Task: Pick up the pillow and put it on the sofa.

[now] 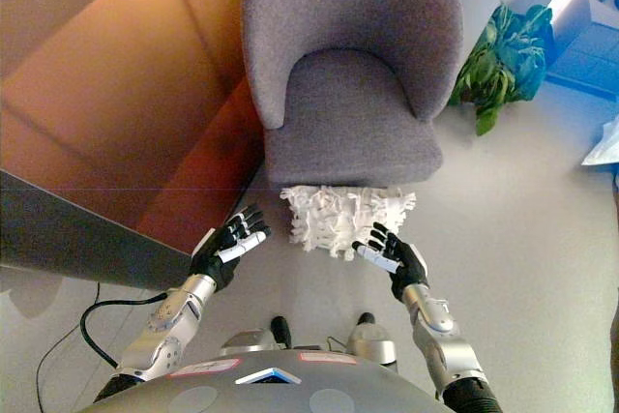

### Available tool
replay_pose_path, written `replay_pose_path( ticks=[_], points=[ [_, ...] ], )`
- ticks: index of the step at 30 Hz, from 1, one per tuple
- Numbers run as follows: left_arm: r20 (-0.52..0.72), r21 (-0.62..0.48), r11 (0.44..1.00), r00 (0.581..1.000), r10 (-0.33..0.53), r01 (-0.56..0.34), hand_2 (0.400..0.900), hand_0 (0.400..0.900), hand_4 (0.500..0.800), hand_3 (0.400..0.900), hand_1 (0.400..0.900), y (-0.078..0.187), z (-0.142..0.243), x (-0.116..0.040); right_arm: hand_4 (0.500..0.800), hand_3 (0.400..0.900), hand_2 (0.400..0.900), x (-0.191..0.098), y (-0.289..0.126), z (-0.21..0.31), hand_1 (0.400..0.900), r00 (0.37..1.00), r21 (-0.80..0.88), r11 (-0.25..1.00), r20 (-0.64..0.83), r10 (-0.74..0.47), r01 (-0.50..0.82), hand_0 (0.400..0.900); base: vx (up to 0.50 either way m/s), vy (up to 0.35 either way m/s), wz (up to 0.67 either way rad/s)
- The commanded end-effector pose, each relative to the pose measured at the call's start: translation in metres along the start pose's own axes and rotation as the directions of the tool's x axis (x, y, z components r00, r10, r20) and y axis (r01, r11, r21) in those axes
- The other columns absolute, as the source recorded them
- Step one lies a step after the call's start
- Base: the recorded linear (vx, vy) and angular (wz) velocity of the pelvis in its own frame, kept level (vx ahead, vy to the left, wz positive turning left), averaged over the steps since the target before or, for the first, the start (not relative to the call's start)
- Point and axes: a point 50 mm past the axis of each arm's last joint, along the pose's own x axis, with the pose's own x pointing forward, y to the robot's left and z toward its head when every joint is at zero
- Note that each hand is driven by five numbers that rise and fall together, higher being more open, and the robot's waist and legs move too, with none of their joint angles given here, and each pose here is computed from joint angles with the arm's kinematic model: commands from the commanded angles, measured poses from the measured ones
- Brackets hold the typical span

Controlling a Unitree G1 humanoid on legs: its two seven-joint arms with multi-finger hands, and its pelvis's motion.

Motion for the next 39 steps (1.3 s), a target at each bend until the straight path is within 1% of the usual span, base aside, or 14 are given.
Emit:
replay_pose_path(
  ticks=[1, 4, 10, 19, 24, 28, 33, 39],
  points=[
    [0.225, 0.042, 0.997, 0.972, -0.073, 0.065, 0.9, 0.9, 0.8, 0.9, 0.9, -0.008, 0.044, 0.008, 0.8, 0.9, 0.9, 0.007, 0.002, 0.035, 0.9, 0.988, -0.025, 1.0, 0.156, 0.017, -0.014, 0.9, -0.006, -0.035, -0.08],
    [0.233, 0.039, 0.996, 0.969, -0.085, 0.078, 0.9, 0.9, 0.8, 0.9, 0.9, -0.008, 0.045, 0.008, 0.8, 0.9, 0.9, 0.007, 0.002, 0.035, 0.9, 0.987, -0.024, 1.0, 0.157, 0.02, -0.016, 0.9, 0.011, -0.044, -0.08],
    [0.232, 0.017, 0.997, 0.97, -0.071, 0.069, 0.9, 0.9, 0.8, 0.9, 0.9, -0.006, 0.042, 0.004, 0.8, 0.9, 0.9, 0.003, 0.001, 0.03, 0.9, 0.989, -0.004, 1.0, 0.142, 0.028, -0.028, 0.9, 0.043, -0.063, -0.08],
    [0.254, -0.028, 0.996, 0.965, -0.072, 0.081, 0.9, 0.9, 0.8, 0.9, 0.9, -0.007, 0.043, 0.003, 0.8, 0.9, 0.9, 0.002, -0.004, 0.034, 0.9, 0.987, -0.083, 0.996, 0.151, 0.055, -0.043, 0.9, 0.021, -0.113, -0.13],
    [0.26, -0.047, 0.996, 0.963, -0.064, 0.079, 0.9, 0.9, 0.8, 0.9, 0.9, -0.002, 0.039, -0.004, 0.8, 0.9, 0.9, -0.002, -0.013, 0.034, 0.9, 0.988, -0.125, 0.991, 0.143, 0.059, -0.041, 0.9, 0.063, -0.095, -0.23],
    [0.266, -0.091, 0.994, 0.963, -0.038, 0.064, 0.9, 0.9, 0.8, 0.9, 0.9, 0.004, 0.04, -0.007, 0.8, 0.9, 0.9, 0.0, -0.015, 0.034, 0.9, 0.988, -0.123, 0.992, 0.147, 0.052, -0.034, 0.9, 0.212, 0.108, -0.03],
    [0.264, -0.127, 0.989, 0.964, -0.035, 0.07, 0.9, 0.9, 0.8, 0.9, 0.9, 0.004, 0.032, -0.009, 0.8, 0.9, 0.9, -0.006, -0.018, 0.033, 0.9, 0.987, -0.125, 0.992, 0.153, 0.044, -0.025, 0.9, 0.339, 0.176, -0.18],
    [0.274, -0.131, 0.988, 0.961, -0.038, 0.076, 0.9, 0.9, 0.8, 0.9, 0.9, -0.001, 0.032, -0.005, 0.8, 0.9, 0.9, -0.003, -0.02, 0.038, 0.9, 0.982, -0.134, 0.99, 0.175, 0.066, -0.042, 0.9, 0.342, 0.113, -0.22]
  ],
)
